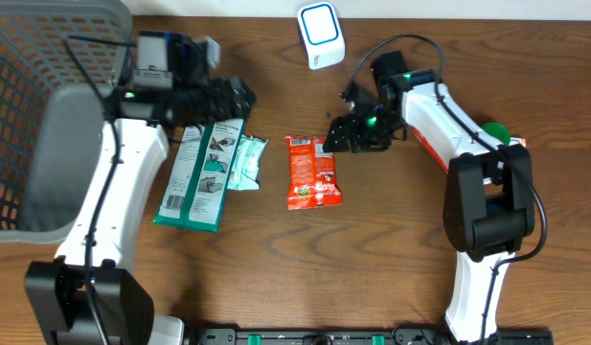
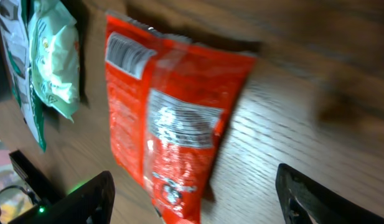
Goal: Scan the item barcode
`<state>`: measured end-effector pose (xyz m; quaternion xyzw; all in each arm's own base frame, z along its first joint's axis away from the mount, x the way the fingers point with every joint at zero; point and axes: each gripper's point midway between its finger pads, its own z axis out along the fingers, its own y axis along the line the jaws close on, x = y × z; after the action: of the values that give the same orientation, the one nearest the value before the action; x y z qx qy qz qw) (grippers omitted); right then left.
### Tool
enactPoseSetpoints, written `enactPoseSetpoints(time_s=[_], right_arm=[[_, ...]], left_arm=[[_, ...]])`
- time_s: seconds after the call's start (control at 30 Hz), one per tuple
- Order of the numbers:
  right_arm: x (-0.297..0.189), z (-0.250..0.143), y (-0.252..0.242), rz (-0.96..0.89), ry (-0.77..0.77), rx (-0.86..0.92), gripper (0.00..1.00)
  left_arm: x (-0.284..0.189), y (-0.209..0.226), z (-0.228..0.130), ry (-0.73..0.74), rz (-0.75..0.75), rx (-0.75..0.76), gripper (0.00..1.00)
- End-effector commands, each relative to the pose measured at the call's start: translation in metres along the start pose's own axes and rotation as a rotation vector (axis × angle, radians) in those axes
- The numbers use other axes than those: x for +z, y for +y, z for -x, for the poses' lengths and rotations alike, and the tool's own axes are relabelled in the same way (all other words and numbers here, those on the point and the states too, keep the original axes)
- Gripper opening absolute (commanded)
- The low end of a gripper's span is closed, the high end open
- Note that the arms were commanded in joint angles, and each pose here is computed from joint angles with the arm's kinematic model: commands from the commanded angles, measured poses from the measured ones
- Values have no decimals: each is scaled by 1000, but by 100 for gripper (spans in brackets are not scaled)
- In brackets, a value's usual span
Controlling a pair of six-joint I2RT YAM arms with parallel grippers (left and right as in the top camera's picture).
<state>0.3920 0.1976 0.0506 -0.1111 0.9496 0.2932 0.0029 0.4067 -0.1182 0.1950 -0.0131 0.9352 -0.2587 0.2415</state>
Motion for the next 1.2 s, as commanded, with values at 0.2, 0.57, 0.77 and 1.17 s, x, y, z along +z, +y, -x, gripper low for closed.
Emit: enactPoseSetpoints(time_s=[0.2,0.57,0.77,1.17], right_arm=[[-9,-3,-14,15,0,35,75],[-10,-19,-10,115,45,73,60],[6,-22,-5,211,21,57,54],[58,-32,10,345,-51,39,52]], left_arm=[[50,-36,-76,230,-16,81,29],[121,-11,-116,323,231,183,19],[149,9,-134,392,267,147,19],[176,26,-172,529,261,103,15]])
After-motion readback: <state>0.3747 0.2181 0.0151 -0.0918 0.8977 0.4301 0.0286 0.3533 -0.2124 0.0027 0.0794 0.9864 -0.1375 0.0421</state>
